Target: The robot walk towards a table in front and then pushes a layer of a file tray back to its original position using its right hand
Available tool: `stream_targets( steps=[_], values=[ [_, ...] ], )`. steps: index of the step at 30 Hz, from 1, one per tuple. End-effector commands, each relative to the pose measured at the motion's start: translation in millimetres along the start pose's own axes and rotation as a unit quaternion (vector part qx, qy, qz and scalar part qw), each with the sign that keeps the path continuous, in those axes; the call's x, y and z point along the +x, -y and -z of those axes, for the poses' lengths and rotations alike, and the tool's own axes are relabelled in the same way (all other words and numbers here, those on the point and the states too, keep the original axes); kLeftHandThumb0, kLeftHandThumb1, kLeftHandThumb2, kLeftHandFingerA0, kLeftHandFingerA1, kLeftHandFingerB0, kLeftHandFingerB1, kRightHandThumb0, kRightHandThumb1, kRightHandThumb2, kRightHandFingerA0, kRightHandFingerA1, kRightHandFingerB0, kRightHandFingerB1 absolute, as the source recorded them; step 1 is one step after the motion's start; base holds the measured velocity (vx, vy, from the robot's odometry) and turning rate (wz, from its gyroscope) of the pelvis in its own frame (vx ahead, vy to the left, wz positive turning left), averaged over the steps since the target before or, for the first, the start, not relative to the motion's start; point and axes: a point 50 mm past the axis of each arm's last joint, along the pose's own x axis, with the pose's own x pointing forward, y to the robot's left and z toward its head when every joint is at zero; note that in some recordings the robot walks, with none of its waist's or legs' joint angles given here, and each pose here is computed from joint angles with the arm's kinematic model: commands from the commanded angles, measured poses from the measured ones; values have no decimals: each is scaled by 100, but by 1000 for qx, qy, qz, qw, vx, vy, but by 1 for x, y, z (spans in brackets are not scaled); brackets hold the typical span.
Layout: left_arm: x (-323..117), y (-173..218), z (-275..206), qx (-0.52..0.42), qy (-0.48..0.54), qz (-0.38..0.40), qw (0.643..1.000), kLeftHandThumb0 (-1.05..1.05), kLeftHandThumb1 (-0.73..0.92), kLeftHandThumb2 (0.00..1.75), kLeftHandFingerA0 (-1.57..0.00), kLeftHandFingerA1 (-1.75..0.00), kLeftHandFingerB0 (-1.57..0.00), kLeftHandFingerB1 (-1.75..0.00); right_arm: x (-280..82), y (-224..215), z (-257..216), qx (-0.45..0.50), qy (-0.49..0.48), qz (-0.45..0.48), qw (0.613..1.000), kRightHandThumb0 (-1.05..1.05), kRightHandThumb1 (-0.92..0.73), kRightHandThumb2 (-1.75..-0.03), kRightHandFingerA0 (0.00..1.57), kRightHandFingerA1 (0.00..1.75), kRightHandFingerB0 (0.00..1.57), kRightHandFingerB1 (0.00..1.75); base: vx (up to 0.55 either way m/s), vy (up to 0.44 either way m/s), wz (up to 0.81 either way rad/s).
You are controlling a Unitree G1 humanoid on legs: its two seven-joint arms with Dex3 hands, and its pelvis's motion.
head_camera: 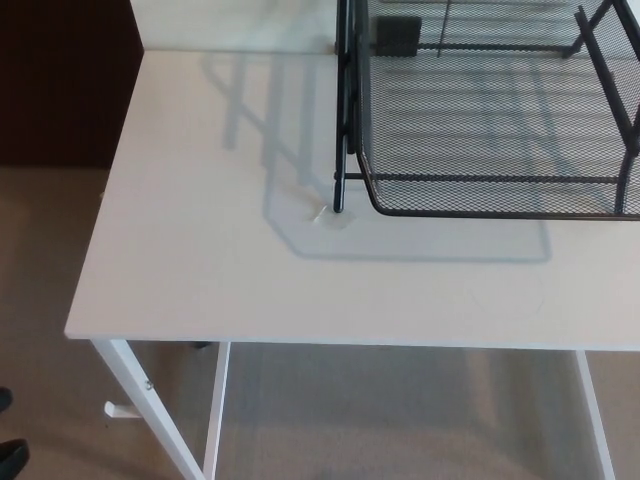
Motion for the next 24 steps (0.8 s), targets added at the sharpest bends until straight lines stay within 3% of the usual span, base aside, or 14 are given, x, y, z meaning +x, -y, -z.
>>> stream_targets(
  steps=[1,5,6,11,12,19,23,24],
  values=[
    [4,-5,-4,3,-11,-25,1000,-11,55,57,-48,-43,-44,-38,10,-2,28,244,-104,-63,962,-47,-62,-60,10,29,10,25,0,0,0],
    [7,-3,-10,3,2,-23,1000,-15,52,57,-46,-45,-44,-39,13,3,25,263,-92,-45,959,-48,-62,-59,12,30,11,26,0,0,0],
    [8,-3,-9,1,-1,-22,1000,-15,52,57,-45,-46,-43,-39,12,5,26,265,-89,-38,959,-51,-41,-79,0,42,0,37,0,0,0],
    [8,-3,-9,-1,-2,-23,1000,-13,52,56,-46,-45,-44,-38,11,6,26,280,-82,-30,956,-43,-42,-82,3,44,0,40,0,0,0],
    [8,-3,-9,1,0,-24,1000,-14,52,57,-47,-45,-45,-39,11,7,25,284,-78,-28,955,-29,-51,-99,1,50,0,48,0,0,0],
    [6,-4,-6,1,0,-27,1000,-14,52,57,-48,-45,-45,-39,10,8,25,291,-66,-19,954,-28,-53,-100,0,50,0,48,0,0,0],
    [5,-4,-7,6,2,-24,1000,-16,50,57,-49,-46,-45,-40,9,9,26,310,-62,-9,949,-28,-51,-99,0,50,0,48,0,0,0],
    [7,-4,-8,2,3,-22,1000,-15,51,57,-48,-46,-45,-40,10,11,25,310,-59,-5,949,-44,-62,-59,16,32,12,28,0,0,0]
  ],
)
